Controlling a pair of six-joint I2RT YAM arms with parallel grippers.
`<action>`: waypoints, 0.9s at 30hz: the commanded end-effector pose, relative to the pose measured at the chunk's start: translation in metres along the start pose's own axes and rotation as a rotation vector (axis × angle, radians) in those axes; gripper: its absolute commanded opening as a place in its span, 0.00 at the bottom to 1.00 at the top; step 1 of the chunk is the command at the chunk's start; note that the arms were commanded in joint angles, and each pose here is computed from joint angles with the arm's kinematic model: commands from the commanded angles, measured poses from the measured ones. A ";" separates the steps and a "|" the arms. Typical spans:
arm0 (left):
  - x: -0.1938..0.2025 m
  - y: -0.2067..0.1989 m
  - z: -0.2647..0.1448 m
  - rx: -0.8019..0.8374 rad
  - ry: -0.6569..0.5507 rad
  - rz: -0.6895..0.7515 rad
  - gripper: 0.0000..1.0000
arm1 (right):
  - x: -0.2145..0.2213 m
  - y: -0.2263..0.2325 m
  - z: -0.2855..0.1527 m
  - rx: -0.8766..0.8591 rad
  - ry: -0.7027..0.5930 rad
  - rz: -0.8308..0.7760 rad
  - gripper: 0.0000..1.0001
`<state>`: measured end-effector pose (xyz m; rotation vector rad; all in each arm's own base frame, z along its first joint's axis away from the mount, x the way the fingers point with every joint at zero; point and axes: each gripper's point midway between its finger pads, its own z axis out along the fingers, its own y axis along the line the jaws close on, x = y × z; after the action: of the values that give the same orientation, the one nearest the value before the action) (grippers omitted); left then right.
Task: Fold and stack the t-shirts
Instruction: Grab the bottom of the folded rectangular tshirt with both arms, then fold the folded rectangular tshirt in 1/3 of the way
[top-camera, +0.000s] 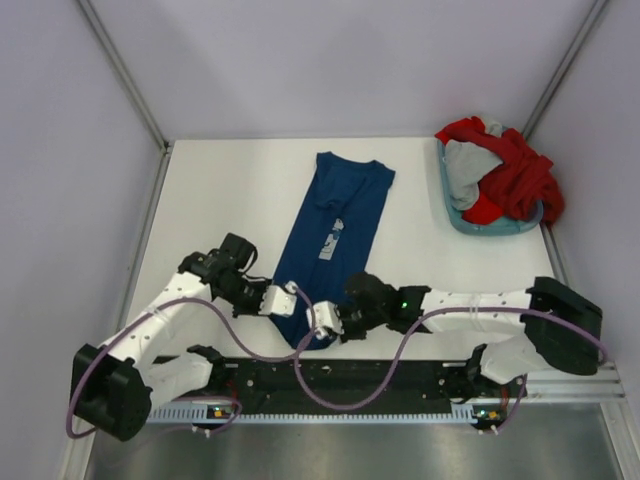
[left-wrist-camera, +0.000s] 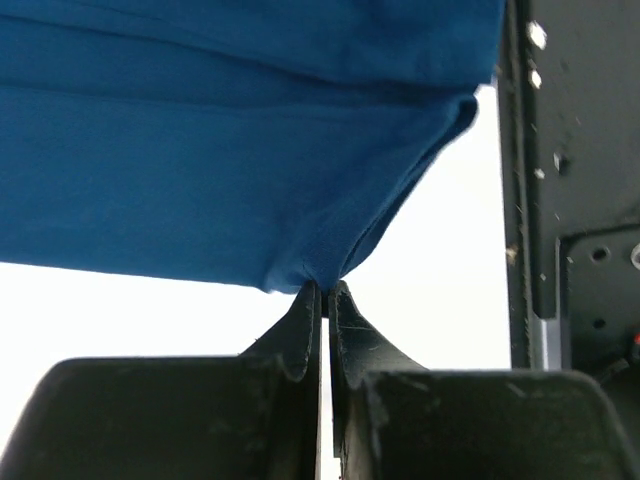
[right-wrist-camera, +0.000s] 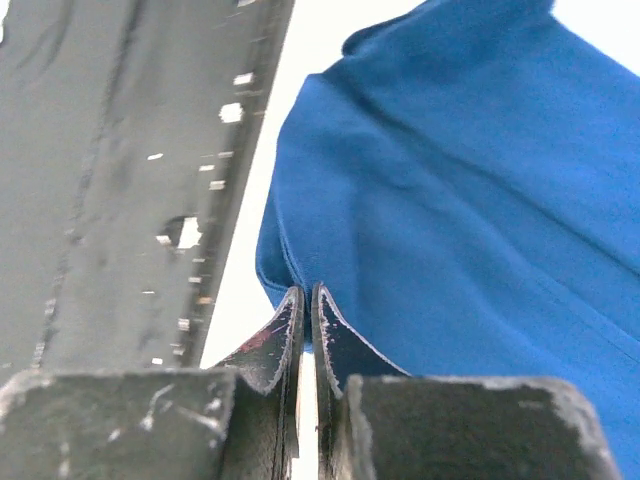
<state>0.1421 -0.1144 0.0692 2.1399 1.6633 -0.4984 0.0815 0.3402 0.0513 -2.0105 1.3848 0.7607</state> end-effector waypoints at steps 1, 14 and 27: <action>-0.034 0.033 -0.008 -0.052 -0.123 -0.145 0.00 | -0.032 -0.057 -0.041 0.193 -0.179 0.125 0.00; -0.028 0.196 -0.014 -0.290 -0.006 -0.438 0.00 | 0.039 -0.193 -0.100 0.560 -0.228 0.395 0.00; -0.001 0.263 0.006 -0.313 0.078 -0.616 0.00 | 0.096 -0.240 -0.108 0.617 -0.194 0.659 0.00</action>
<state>0.3824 -0.1783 0.0824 1.4993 2.2174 -0.3035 0.3275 0.2699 0.0757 -1.0867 1.8822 0.6143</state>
